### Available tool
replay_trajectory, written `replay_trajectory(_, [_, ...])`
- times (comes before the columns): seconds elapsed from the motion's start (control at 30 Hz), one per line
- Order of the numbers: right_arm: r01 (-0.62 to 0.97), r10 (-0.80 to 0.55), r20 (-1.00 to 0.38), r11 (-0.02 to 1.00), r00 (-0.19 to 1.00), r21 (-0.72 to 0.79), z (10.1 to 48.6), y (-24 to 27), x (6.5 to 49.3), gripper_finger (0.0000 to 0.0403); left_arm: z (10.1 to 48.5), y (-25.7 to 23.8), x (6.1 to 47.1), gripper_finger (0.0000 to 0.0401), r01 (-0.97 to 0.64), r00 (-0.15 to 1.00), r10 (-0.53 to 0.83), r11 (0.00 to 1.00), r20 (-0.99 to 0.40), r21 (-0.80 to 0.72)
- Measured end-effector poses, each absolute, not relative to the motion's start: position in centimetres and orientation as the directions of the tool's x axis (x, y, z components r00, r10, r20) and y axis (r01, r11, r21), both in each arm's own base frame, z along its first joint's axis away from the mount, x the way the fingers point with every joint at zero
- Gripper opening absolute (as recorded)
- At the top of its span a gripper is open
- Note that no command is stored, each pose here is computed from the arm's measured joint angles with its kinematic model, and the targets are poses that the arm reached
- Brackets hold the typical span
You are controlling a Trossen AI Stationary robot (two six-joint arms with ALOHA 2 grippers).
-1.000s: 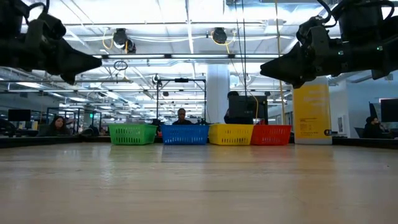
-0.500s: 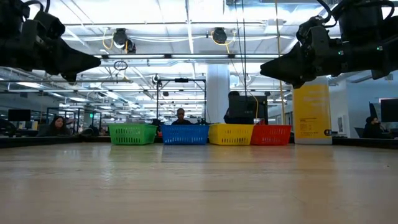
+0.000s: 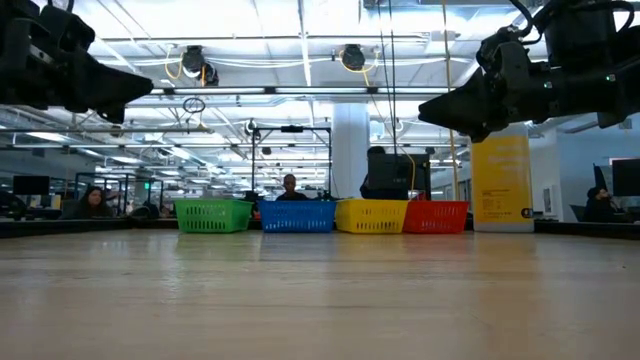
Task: Pick & Place Travel size toiletries
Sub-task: Return to Home Position
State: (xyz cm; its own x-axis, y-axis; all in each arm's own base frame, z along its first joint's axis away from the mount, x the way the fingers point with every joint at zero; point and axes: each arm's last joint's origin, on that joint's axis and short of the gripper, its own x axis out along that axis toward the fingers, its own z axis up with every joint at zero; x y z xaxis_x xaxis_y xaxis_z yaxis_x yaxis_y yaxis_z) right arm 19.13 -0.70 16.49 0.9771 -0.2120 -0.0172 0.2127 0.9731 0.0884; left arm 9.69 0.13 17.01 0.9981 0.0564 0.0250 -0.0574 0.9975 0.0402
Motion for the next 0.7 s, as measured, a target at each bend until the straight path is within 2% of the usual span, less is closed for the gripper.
replay_trajectory(0.7, [0.213,-0.212,-0.018,0.973,0.977,0.088,16.49,-0.70,19.13,0.0100,16.99,0.08,9.86,0.0026,-0.048,0.999,0.046,0.996,0.028,0.072])
